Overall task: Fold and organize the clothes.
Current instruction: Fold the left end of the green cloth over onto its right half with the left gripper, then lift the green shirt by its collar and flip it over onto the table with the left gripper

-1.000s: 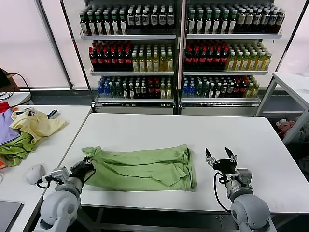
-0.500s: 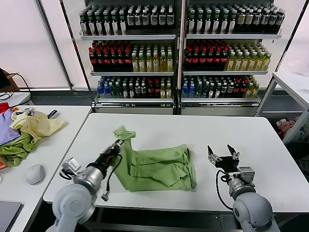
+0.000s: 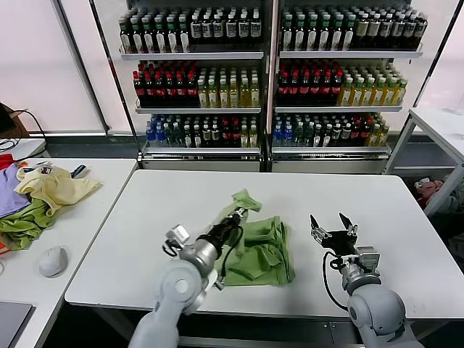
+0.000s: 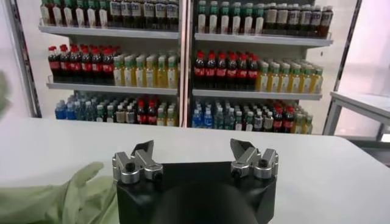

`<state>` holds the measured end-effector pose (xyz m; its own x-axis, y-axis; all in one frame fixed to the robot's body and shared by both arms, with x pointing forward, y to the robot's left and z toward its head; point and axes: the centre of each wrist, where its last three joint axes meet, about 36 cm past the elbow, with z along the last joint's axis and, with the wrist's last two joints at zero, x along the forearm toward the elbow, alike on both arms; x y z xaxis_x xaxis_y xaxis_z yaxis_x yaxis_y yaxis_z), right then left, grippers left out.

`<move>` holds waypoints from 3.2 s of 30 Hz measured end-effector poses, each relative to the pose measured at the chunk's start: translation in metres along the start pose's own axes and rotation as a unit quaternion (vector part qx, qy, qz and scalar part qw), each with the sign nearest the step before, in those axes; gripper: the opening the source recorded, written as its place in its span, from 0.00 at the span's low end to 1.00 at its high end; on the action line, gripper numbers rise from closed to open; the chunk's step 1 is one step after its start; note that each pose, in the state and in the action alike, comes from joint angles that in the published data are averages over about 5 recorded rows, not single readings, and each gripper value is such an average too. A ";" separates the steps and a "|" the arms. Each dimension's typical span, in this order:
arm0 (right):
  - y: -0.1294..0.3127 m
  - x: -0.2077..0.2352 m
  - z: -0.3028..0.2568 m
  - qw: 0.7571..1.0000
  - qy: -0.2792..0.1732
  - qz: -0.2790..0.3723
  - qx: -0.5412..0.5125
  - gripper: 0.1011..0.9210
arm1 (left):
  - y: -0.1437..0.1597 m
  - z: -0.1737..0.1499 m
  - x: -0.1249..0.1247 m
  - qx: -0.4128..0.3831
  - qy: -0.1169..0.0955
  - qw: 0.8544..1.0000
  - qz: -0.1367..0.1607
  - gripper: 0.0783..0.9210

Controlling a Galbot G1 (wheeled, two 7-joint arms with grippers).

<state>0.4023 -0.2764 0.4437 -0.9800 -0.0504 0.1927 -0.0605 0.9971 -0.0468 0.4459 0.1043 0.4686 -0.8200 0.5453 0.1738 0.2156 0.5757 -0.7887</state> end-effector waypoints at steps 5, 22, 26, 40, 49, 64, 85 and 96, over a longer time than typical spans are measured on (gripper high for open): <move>0.000 -0.006 0.003 1.000 0.003 0.001 0.001 0.88 | -0.005 0.020 -0.026 -0.010 0.028 1.000 0.003 0.26; 0.002 -0.022 0.010 1.000 0.008 -0.001 -0.002 0.88 | 0.008 0.042 -0.032 -0.063 0.064 0.996 -0.009 0.83; 0.001 -0.024 0.010 1.000 0.006 -0.001 -0.002 0.88 | 0.021 0.035 -0.012 -0.091 0.042 0.994 -0.036 0.88; 0.005 -0.025 0.012 1.000 0.006 -0.004 0.000 0.88 | 0.059 0.037 0.044 -0.214 -0.022 0.961 -0.174 0.88; 0.006 -0.024 0.012 1.000 0.005 -0.005 0.000 0.88 | 0.070 0.059 0.042 -0.269 -0.011 0.935 -0.232 0.88; 0.006 -0.028 0.011 1.000 -0.002 -0.008 -0.002 0.88 | 0.075 0.084 0.031 -0.305 0.004 0.919 -0.251 0.50; 0.008 -0.033 0.009 1.000 -0.009 -0.008 -0.005 0.88 | 0.084 0.028 0.061 -0.185 -0.052 0.955 -0.224 0.11; 0.011 -0.033 0.006 1.000 -0.015 -0.012 -0.013 0.88 | 0.105 -0.101 0.130 -0.167 -0.136 0.948 -0.235 0.11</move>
<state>0.4329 -0.2641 0.4305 -0.9837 -0.0758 0.1631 -0.0795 0.9967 -0.0167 0.4150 0.2971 0.4677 -0.9635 0.0302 0.2658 -0.0883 0.9021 -0.4224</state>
